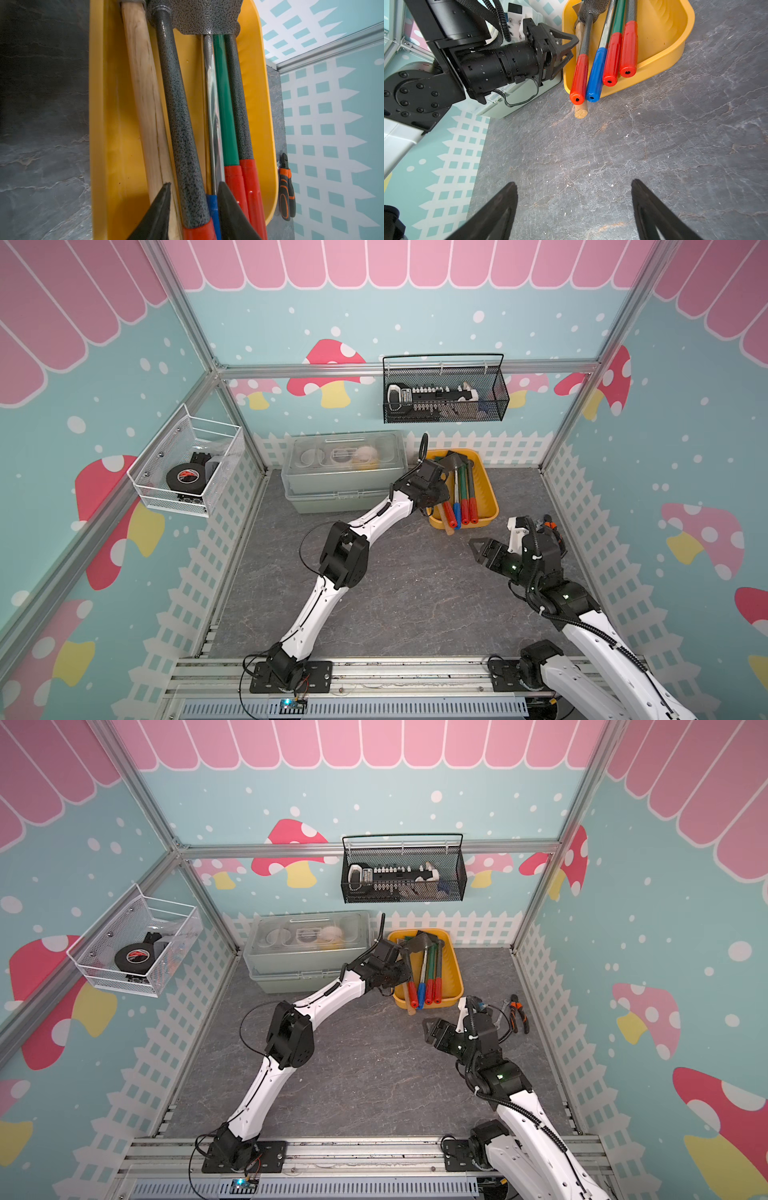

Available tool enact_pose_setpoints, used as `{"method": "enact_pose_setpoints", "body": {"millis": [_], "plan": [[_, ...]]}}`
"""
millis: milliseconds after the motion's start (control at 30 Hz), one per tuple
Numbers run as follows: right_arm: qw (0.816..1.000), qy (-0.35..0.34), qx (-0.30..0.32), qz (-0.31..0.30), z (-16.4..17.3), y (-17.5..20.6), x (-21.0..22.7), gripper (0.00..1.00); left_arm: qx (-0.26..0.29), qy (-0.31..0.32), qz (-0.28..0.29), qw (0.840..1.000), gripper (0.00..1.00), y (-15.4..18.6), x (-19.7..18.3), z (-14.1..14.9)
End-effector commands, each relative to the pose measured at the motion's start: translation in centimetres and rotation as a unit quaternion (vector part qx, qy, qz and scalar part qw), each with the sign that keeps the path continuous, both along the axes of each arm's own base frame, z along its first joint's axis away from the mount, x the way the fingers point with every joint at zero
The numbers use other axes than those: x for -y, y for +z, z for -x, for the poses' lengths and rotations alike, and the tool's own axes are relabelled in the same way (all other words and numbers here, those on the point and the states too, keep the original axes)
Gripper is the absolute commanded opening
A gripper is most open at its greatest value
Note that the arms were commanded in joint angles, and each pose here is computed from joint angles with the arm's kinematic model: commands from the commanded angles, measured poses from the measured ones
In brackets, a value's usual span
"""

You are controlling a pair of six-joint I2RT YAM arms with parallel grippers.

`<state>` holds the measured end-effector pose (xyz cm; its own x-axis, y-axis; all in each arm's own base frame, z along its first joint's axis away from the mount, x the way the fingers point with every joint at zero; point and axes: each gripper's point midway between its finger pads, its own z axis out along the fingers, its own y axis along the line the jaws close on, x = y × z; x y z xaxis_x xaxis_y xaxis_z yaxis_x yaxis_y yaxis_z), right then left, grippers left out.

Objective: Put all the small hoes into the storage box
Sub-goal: Place the hoe in the storage box.

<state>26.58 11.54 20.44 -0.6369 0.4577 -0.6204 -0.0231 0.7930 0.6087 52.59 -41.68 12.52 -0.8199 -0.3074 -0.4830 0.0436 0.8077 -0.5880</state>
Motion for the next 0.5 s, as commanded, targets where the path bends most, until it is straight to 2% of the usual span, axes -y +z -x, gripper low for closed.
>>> {"method": "enact_pose_setpoints", "body": {"millis": [0,233,367,467], "plan": [[1.0,-0.006,0.002,0.011,-0.3,-0.2,0.4,0.85,0.021,-0.009,0.006,1.0,0.38,3.1,0.2,0.9],[0.994,-0.02,0.016,0.102,-0.7,0.2,2.4,0.87,0.032,-0.03,-0.019,0.999,0.4,4.9,-1.3,3.3],[0.986,-0.025,0.03,0.16,-1.1,0.4,3.6,0.99,0.043,-0.043,-0.051,0.997,0.41,6.1,-3.2,5.0],[0.981,-0.033,0.041,0.187,-1.4,0.8,4.3,0.99,0.046,-0.054,-0.078,0.994,0.42,6.9,-4.8,6.3]]}}
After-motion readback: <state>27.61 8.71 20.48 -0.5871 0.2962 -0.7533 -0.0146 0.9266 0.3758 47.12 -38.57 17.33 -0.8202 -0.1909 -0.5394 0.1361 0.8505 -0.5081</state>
